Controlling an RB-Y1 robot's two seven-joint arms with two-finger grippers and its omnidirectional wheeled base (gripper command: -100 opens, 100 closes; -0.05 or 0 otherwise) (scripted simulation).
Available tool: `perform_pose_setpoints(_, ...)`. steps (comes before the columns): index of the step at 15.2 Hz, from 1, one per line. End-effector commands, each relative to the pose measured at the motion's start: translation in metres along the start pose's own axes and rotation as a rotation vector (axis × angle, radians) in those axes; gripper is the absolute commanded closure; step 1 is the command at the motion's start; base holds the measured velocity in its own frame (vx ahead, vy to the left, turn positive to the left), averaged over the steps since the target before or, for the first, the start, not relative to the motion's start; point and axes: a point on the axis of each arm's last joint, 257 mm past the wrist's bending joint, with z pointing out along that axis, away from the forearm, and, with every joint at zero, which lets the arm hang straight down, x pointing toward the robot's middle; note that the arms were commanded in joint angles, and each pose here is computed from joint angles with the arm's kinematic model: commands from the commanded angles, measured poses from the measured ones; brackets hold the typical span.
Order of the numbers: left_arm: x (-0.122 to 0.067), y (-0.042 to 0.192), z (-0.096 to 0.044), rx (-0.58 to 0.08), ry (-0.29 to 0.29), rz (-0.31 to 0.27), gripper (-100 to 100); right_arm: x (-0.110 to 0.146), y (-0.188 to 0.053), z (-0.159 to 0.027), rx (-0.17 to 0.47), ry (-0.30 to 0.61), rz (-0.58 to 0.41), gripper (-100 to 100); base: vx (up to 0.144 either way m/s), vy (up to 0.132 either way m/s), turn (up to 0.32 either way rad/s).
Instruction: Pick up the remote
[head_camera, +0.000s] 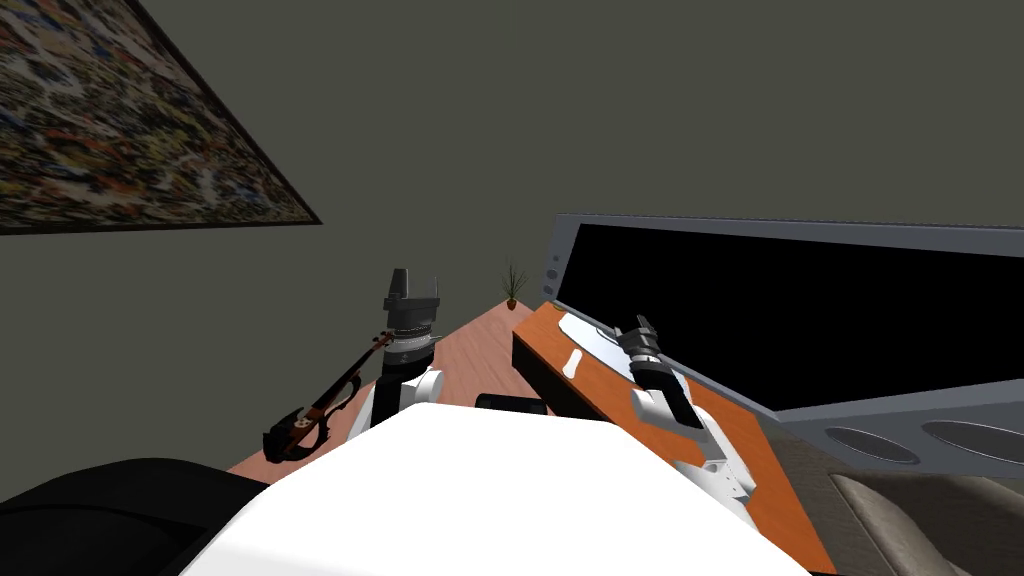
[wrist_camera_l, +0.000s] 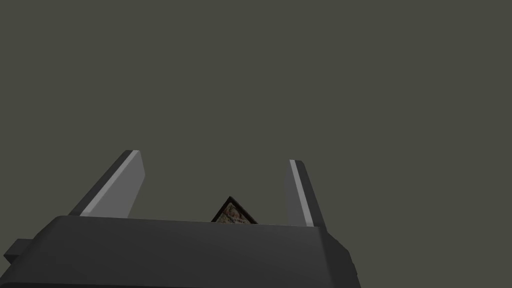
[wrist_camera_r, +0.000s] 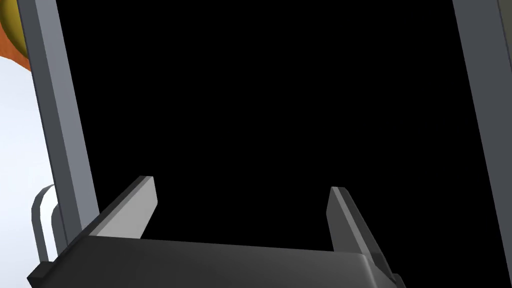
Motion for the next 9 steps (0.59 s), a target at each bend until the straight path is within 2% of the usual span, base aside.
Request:
perform_pose_setpoints(1,0.000,0.000,0.000,0.000,0.000,0.000,0,-0.009,-0.009,0.002,0.031,-0.029,0.034,-100,0.019,0.011,0.065)
perform_pose_setpoints(2,0.000,0.000,0.000,0.000,0.000,0.000,0,-0.035,-0.020,0.003,0.065,-0.084,0.070,-100,0.021,0.017,0.172)
perform_pose_setpoints(5,0.000,0.000,0.000,0.000,0.000,0.000,0,-0.039,-0.025,0.002,0.086,-0.099,0.093,-100,0.018,0.008,0.080)
perform_pose_setpoints(6,0.000,0.000,0.000,0.000,0.000,0.000,0,-0.067,-0.038,0.001,0.122,-0.162,0.139,-100,0.018,0.013,0.163)
perform_pose_setpoints(8,0.000,0.000,0.000,0.000,0.000,0.000,0,-0.069,-0.042,0.000,0.136,-0.174,0.157,-100,0.021,0.012,0.129)
perform_pose_setpoints(9,0.000,0.000,0.000,0.000,0.000,0.000,0,-0.095,-0.050,-0.003,0.160,-0.234,0.197,-100,0.025,0.016,0.186)
